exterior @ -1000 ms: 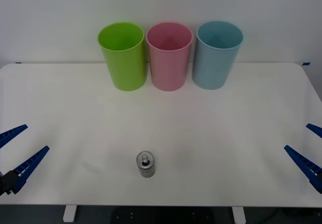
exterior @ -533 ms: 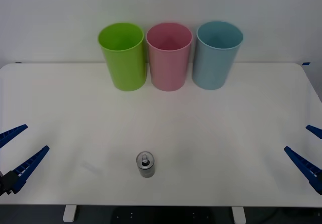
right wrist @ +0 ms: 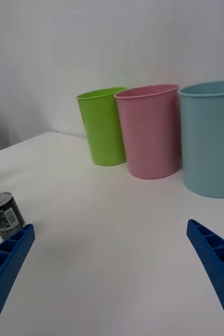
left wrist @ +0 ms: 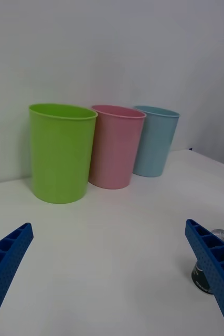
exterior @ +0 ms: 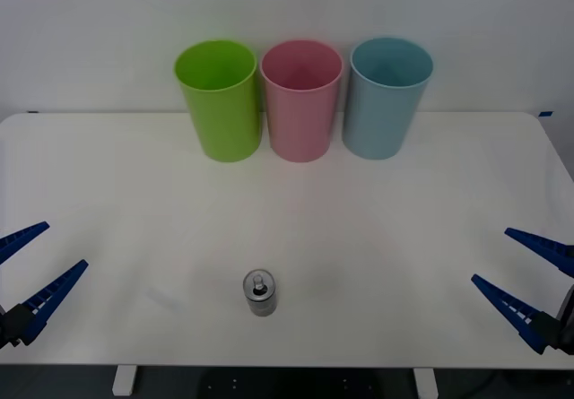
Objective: Grasp the object on the table and drop it into the matching bin: aluminum can to the light blue bin, PET bottle to the pink bin.
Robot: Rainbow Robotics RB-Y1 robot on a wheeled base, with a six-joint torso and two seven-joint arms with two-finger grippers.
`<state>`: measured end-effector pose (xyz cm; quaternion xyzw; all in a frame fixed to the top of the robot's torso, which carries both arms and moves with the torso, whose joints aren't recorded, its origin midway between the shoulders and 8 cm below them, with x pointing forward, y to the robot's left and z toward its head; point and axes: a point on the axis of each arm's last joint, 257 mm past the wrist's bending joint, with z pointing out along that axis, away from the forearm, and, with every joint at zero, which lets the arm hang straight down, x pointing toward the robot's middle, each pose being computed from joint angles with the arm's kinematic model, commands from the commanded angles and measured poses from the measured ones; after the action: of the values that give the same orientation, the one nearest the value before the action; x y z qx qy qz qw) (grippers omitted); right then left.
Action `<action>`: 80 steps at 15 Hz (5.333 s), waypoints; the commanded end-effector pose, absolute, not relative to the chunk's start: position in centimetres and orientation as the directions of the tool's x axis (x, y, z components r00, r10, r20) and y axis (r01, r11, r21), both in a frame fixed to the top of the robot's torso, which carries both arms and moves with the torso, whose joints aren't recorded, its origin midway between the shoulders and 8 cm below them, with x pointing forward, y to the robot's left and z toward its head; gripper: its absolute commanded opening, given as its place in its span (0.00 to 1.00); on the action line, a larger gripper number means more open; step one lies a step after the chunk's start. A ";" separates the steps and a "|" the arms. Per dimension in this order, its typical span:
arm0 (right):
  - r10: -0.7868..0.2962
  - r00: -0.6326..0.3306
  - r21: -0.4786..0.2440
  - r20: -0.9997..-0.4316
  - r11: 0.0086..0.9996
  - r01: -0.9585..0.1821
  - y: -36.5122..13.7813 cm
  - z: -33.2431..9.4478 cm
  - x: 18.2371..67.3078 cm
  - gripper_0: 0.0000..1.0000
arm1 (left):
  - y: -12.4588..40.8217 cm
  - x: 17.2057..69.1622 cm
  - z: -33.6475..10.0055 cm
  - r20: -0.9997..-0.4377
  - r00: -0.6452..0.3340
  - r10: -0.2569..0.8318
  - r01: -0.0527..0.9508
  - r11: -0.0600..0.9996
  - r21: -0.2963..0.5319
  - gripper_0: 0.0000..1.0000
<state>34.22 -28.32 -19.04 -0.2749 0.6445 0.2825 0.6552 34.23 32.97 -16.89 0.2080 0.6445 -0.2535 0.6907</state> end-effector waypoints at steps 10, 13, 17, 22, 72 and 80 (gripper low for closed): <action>-0.107 0.068 -0.115 -0.992 0.539 -0.834 -21.2 -23.7 36.3 1.00 | 33.0 34.2 -16.9 -0.996 0.041 -0.082 0.618 0.785 -0.039 1.00; -0.111 0.057 -0.105 -0.992 0.499 -0.860 -19.2 -25.1 37.2 1.00 | 33.0 34.2 -16.9 -0.996 0.041 -0.082 0.618 0.785 -0.039 1.00; -0.118 0.036 -0.085 -0.992 0.447 -0.891 -15.8 -27.0 38.2 1.00 | 33.0 34.2 -16.9 -0.996 0.041 -0.082 0.618 0.785 -0.039 1.00; -0.149 0.027 -0.087 -0.988 0.415 -0.905 -12.0 -28.9 38.1 1.00 | 33.0 34.2 -16.9 -0.996 0.041 -0.082 0.618 0.785 -0.039 1.00; -0.242 0.084 -0.177 -0.967 0.396 -0.901 5.3 -32.6 38.2 0.00 | 33.0 34.2 -16.9 -0.996 0.041 -0.082 0.618 0.785 -0.039 1.00; -0.160 0.098 -0.165 -0.982 0.493 -0.854 4.1 -28.0 41.7 0.00 | 33.0 34.2 -16.9 -0.996 0.041 -0.082 0.618 0.785 -0.039 1.00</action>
<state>41.32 4.35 -28.55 -0.4216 0.6094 0.2835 0.6087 34.23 32.97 -16.89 0.2079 0.6446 -0.2535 0.6907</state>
